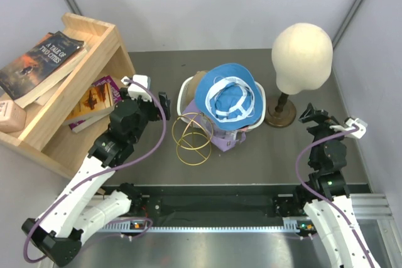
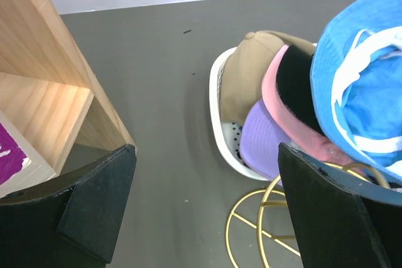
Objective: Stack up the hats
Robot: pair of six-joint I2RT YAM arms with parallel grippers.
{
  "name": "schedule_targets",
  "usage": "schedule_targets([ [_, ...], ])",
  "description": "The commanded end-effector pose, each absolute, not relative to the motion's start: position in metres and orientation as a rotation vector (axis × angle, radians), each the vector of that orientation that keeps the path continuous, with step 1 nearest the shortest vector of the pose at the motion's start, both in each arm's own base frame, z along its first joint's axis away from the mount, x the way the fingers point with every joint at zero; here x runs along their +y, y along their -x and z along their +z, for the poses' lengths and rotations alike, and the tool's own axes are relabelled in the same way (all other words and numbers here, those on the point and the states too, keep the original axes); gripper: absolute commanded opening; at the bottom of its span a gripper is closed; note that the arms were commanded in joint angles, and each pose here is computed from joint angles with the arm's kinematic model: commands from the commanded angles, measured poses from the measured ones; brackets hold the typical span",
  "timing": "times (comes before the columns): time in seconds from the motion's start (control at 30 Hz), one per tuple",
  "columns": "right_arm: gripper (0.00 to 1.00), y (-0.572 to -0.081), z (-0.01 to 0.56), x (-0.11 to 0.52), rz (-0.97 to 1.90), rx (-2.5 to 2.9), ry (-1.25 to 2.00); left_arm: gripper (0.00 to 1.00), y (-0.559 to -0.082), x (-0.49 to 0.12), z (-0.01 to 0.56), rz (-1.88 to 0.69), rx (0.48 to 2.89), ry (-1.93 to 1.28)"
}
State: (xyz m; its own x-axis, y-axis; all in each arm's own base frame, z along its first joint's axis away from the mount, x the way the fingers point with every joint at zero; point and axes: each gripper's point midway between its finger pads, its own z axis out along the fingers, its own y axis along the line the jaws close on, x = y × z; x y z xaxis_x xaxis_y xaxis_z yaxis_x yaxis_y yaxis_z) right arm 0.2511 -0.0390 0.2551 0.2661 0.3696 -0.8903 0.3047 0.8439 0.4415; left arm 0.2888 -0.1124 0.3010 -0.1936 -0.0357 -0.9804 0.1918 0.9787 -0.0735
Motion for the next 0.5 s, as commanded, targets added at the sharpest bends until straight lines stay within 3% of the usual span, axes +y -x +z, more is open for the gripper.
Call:
schedule_targets([
  [0.0,1.00,-0.256,0.269,-0.027,0.103,1.295,-0.541,0.99,-0.292,-0.108,0.304,-0.180,1.716,-0.107],
  [0.3,1.00,-0.271,0.276,0.009,0.220,1.332,-0.350,0.95,-0.311,-0.125,0.292,-0.091,1.781,-0.194],
  [0.47,1.00,-0.276,0.279,0.028,0.281,1.366,-0.252,0.95,-0.316,-0.141,0.327,0.027,1.721,-0.196],
])
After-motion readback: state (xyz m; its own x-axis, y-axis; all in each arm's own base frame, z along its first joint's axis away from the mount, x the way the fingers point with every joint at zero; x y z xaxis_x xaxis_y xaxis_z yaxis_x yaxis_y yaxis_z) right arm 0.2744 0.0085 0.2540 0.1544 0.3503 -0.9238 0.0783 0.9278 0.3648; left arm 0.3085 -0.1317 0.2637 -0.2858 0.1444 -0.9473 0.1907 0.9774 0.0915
